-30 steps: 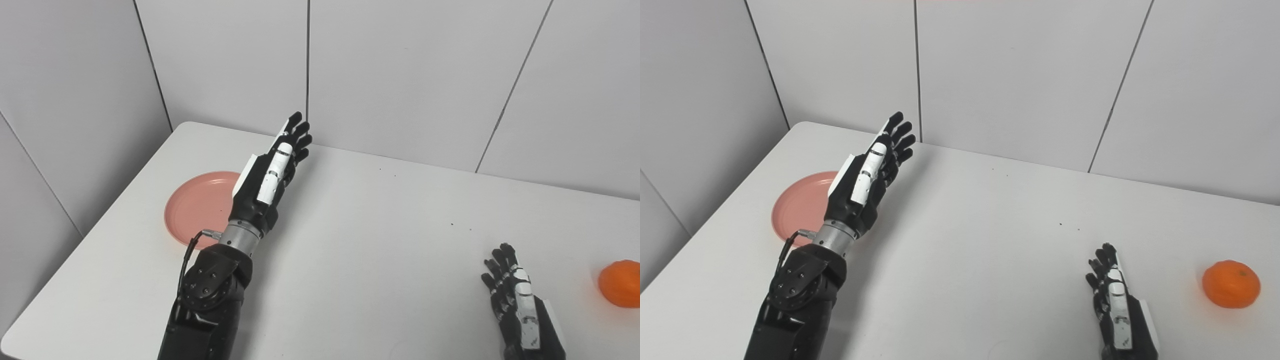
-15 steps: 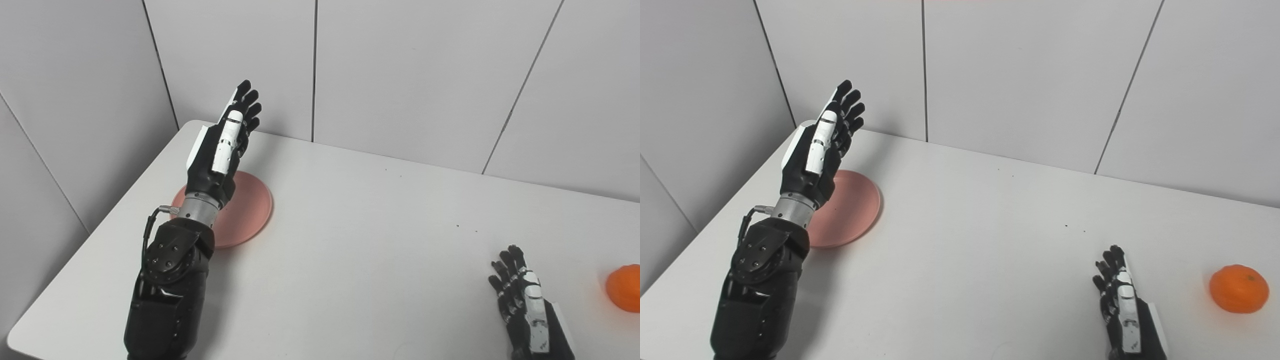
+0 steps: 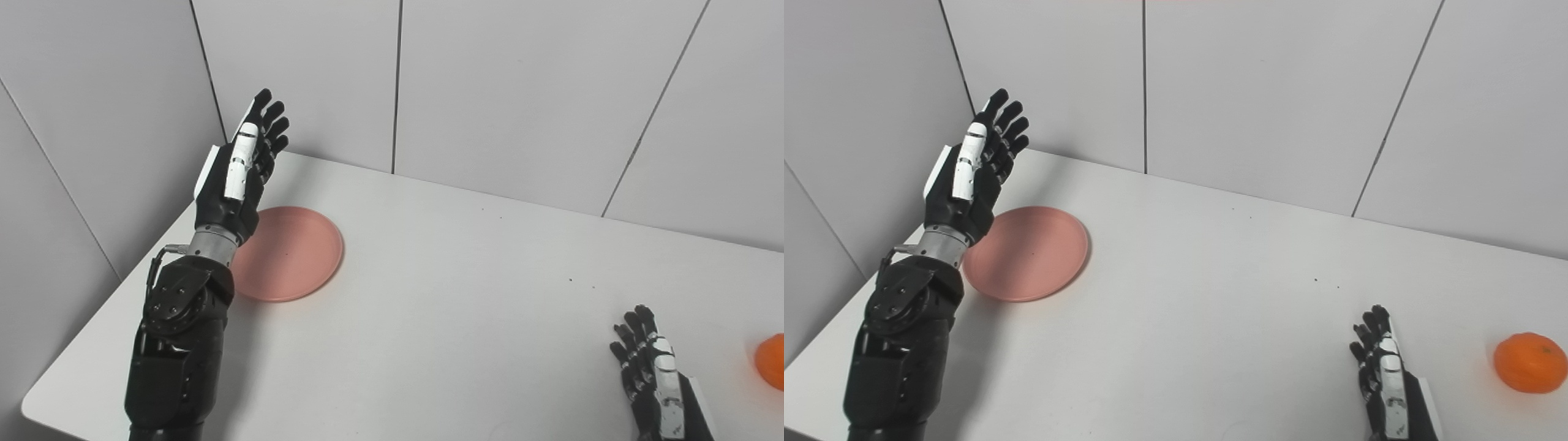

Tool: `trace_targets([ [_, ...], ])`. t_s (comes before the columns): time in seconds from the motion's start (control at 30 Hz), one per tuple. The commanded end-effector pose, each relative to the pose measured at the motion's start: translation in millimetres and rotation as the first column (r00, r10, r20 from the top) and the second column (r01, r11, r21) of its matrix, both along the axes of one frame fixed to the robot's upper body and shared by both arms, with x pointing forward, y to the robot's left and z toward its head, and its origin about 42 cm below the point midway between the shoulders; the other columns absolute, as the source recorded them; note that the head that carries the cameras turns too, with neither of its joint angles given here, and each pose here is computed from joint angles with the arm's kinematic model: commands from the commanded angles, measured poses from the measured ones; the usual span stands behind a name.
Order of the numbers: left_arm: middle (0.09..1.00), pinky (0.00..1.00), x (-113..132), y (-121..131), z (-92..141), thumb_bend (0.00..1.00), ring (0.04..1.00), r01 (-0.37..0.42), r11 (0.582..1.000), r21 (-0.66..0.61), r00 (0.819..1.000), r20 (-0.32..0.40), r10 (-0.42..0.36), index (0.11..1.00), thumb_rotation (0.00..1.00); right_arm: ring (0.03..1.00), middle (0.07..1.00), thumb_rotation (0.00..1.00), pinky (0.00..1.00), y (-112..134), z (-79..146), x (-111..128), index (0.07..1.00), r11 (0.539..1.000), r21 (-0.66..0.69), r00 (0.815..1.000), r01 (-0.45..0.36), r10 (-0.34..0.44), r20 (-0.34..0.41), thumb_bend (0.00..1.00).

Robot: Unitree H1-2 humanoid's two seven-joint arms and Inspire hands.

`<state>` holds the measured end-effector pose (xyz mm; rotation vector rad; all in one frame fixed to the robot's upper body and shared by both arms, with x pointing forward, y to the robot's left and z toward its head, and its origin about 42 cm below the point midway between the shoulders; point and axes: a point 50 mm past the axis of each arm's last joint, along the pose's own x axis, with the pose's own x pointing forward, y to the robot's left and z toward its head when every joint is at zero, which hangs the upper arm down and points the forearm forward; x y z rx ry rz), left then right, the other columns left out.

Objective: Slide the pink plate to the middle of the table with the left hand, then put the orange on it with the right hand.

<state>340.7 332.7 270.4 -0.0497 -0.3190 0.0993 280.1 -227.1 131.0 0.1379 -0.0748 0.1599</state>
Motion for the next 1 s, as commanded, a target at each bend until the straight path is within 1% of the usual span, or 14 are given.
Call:
trace_targets([
  [0.0, 0.980, 0.98, 1.1, 14.6, 14.5, 0.37, 0.979, -0.020, 1.000, 0.019, 0.999, 0.043, 0.019, 0.969, 1.00, 1.000, 1.000, 1.00, 1.00, -0.7, 16.3, 4.4, 1.000, 1.000, 0.002, 0.999, 0.004, -0.004, 0.054, 0.29],
  [0.17, 0.975, 0.97, 2.5, 34.2, 6.6, 0.33, 0.971, -0.049, 0.997, -0.051, 0.998, 0.026, 0.051, 0.963, 1.00, 1.000, 1.000, 1.00, 1.00, -2.3, 16.7, 4.8, 1.000, 1.000, 0.000, 0.998, -0.003, 0.003, 0.057, 0.28],
  [0.33, 0.974, 0.98, 1.9, 46.9, 0.9, 0.35, 0.973, -0.076, 0.994, -0.079, 0.997, 0.001, 0.076, 0.958, 1.00, 1.000, 1.000, 1.00, 1.00, -2.8, 17.2, 4.3, 1.000, 1.000, 0.004, 0.999, 0.006, -0.006, 0.054, 0.28],
  [0.57, 0.980, 0.99, 1.8, 61.6, -8.4, 0.31, 0.979, -0.061, 0.981, -0.186, 0.998, -0.041, 0.055, 0.981, 1.00, 1.000, 1.000, 1.00, 1.00, -4.6, 18.4, 2.9, 1.000, 1.000, 0.000, 0.998, 0.004, -0.004, 0.063, 0.28],
  [0.77, 0.973, 1.00, 0.5, 73.3, -14.3, 0.31, 0.975, -0.097, 0.980, -0.171, 0.994, -0.064, 0.088, 0.970, 1.00, 1.000, 1.000, 1.00, 1.00, -5.7, 19.7, 2.5, 1.000, 1.000, 0.005, 0.998, -0.001, 0.001, 0.062, 0.29],
  [0.97, 0.974, 0.99, -2.4, 83.2, -26.6, 0.30, 0.976, -0.097, 0.972, -0.212, 0.992, -0.095, 0.078, 0.976, 1.00, 1.000, 1.000, 1.00, 1.00, -8.7, 20.6, 2.4, 1.000, 0.999, -0.038, 0.997, 0.030, -0.027, 0.074, 0.29],
])
